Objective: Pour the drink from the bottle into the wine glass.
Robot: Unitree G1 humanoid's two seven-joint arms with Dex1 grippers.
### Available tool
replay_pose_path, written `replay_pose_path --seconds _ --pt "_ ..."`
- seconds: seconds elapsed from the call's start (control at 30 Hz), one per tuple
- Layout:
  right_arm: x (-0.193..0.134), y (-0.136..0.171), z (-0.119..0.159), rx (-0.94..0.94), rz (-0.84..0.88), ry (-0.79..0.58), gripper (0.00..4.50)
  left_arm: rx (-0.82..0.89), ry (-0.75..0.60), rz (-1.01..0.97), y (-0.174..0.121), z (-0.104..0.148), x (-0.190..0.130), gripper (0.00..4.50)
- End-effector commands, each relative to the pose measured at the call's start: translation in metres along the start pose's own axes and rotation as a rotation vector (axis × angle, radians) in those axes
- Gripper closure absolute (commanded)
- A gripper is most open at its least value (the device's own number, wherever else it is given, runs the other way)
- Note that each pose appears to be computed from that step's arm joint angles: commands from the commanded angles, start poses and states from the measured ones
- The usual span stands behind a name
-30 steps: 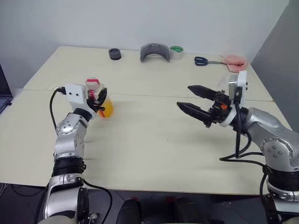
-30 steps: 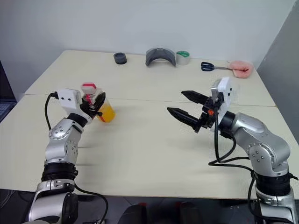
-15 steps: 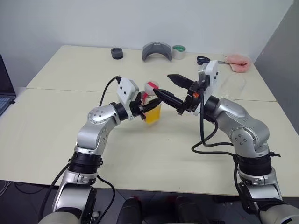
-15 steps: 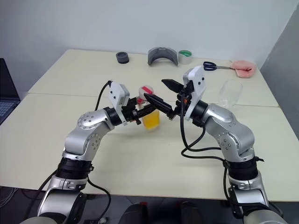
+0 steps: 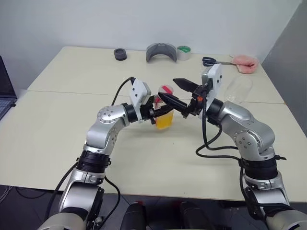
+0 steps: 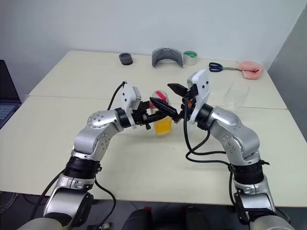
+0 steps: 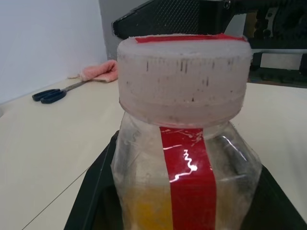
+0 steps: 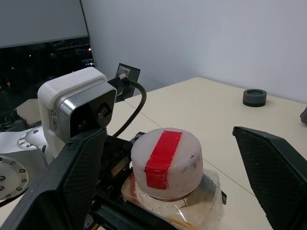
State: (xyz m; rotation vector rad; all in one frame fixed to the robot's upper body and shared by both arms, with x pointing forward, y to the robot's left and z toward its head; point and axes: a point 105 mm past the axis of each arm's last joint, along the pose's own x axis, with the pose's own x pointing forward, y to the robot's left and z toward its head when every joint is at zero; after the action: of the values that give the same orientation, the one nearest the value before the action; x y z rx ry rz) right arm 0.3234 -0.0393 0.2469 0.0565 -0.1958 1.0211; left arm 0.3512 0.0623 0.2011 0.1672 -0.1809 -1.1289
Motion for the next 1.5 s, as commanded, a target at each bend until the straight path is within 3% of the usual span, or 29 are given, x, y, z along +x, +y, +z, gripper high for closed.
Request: replay_pose_path --seconds 0.03,0.33,0.43,0.8,1.0,1.1,1.37,1.5 --pt "0.003 0.009 0.016 -0.064 0.048 -0.051 0.0 0.043 -0.058 -0.004 0.001 0.019 0.003 2.66" --pt "0.005 0.009 0.016 -0.065 0.052 -0.073 0.0 0.039 -0.058 0.001 -0.004 0.016 0.004 2.66" --pt "0.007 0.009 0.018 -0.064 0.052 -0.088 0.56 0.037 -0.052 0.002 -0.004 0.015 0.003 2.66" --pt "0.007 0.011 0.014 -0.086 0.06 -0.073 4.49 0.045 -0.053 0.004 -0.002 0.017 0.002 2.66" --pt "0.006 0.011 0.015 -0.089 0.076 -0.078 4.33 0.052 -0.052 0.002 -0.001 0.018 0.001 2.66" --pt "0.005 0.011 0.015 -0.084 0.083 -0.076 3.58 0.057 -0.052 0.003 0.0 0.019 0.001 2.66" --pt "0.006 0.009 0.008 -0.13 0.065 -0.044 0.79 0.06 -0.056 0.002 -0.002 0.02 0.001 2.66" --pt "0.007 0.009 0.008 -0.146 0.062 -0.039 0.79 0.061 -0.057 0.002 -0.001 0.02 0.001 2.66"
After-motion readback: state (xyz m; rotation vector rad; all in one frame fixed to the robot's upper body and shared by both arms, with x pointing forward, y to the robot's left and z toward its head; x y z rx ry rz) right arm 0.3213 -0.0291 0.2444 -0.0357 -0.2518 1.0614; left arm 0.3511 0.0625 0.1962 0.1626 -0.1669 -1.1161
